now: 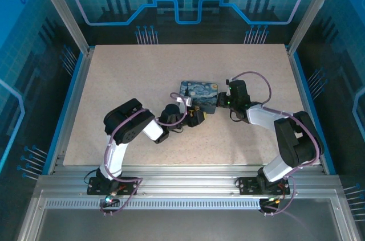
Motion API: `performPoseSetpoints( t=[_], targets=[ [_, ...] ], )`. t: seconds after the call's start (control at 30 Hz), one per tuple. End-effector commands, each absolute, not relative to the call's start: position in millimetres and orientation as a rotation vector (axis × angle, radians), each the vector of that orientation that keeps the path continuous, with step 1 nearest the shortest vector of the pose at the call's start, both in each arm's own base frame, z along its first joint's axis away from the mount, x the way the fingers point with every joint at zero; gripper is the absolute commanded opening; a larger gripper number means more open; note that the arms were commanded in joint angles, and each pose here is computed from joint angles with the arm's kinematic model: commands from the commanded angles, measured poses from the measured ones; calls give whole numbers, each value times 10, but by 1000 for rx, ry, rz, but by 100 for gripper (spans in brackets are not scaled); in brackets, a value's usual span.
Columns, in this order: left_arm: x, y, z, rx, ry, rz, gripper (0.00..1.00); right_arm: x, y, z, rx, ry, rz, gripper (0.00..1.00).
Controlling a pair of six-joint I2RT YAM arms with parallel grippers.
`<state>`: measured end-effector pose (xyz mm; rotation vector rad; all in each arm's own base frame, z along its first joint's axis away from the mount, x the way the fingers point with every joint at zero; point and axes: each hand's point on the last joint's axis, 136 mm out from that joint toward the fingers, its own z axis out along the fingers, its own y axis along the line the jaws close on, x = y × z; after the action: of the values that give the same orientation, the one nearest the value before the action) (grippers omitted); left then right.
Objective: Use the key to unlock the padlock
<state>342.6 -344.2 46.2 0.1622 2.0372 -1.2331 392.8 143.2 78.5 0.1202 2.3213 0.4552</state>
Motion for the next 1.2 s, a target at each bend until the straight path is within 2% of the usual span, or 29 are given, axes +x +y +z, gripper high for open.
performPoseSetpoints(
  t=[0.0, 0.47, 0.63, 0.67, 0.73, 0.83, 0.93, 1.17],
  targets=[
    [3337, -3222, 53, 81, 2170, -1152, 42, 3904, 1561, 809, 89, 2317, 504, 0],
    [3280, -3072, 17, 59, 2192, -1144, 27, 3911, 1601, 807, 91, 2315, 518, 0],
    [3309, -3107, 20, 65, 2195, -1148, 18, 3896, 1635, 786, 86, 2322, 520, 0],
    [3311, -3110, 16, 65, 2199, -1145, 20, 3898, 1634, 793, 85, 2319, 520, 0],
    [3320, -3113, 8, 65, 2206, -1139, 33, 3894, 1644, 794, 82, 2319, 525, 0],
    [3336, -3146, 20, 68, 2207, -1144, 43, 3888, 1671, 785, 77, 2321, 534, 0],
    [3341, -3187, 23, 68, 2204, -1151, 48, 3881, 1703, 781, 76, 2317, 554, 0],
    [3351, -3343, 19, 72, 2195, -1192, 51, 3869, 1798, 772, 55, 2318, 567, 0]
  ],
)
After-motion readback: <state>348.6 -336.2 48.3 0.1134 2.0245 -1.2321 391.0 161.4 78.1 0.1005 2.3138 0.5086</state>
